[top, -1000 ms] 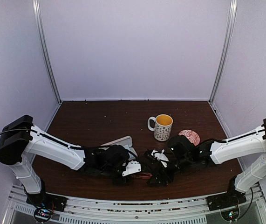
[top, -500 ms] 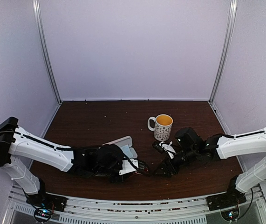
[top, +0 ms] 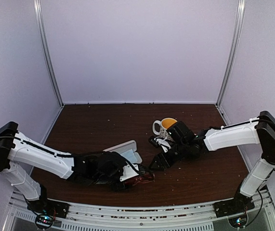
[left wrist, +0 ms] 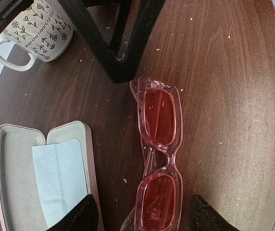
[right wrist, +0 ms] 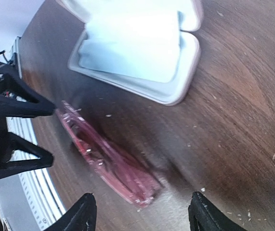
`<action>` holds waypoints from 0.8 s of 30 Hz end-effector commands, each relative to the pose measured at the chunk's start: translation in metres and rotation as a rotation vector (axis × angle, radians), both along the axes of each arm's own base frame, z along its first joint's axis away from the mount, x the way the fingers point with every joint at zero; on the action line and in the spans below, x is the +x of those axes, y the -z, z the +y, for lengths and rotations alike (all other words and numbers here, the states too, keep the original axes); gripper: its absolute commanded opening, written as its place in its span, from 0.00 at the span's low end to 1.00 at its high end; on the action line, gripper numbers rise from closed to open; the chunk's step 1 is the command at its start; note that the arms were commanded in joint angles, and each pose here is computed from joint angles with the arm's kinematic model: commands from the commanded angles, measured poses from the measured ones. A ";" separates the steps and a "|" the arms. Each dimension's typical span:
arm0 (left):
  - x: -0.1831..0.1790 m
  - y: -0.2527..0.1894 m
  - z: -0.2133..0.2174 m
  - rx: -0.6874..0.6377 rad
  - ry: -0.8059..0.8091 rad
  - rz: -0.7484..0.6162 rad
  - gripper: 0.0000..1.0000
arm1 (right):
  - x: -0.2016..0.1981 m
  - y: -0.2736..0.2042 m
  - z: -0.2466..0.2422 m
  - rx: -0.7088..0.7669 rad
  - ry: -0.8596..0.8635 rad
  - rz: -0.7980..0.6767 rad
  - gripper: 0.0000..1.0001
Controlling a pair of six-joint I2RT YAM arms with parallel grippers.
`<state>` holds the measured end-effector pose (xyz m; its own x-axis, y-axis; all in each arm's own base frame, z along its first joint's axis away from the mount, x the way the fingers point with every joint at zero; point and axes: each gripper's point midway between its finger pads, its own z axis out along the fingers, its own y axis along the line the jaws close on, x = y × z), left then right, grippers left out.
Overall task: Organize the sunglasses
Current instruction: Pick up the sunglasses from the center of the board.
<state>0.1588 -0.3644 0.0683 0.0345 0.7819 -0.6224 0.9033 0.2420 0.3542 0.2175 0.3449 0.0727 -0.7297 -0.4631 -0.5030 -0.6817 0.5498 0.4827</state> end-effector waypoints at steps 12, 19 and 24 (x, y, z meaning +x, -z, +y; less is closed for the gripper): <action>-0.008 0.012 0.014 -0.120 -0.092 0.331 0.62 | 0.015 0.021 0.016 -0.004 0.024 0.140 0.61; -0.009 0.028 0.021 -0.053 -0.086 0.348 0.62 | 0.011 0.028 0.016 -0.004 0.019 0.163 0.58; -0.002 0.041 0.022 0.013 -0.086 0.341 0.61 | 0.009 0.032 0.016 -0.002 0.016 0.176 0.58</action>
<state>0.1526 -0.3425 0.0372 -0.2477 0.7473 -0.6166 0.9406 0.3381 0.0318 0.2273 0.3610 0.0441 -0.8047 -0.4571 -0.3788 -0.5916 0.5651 0.5750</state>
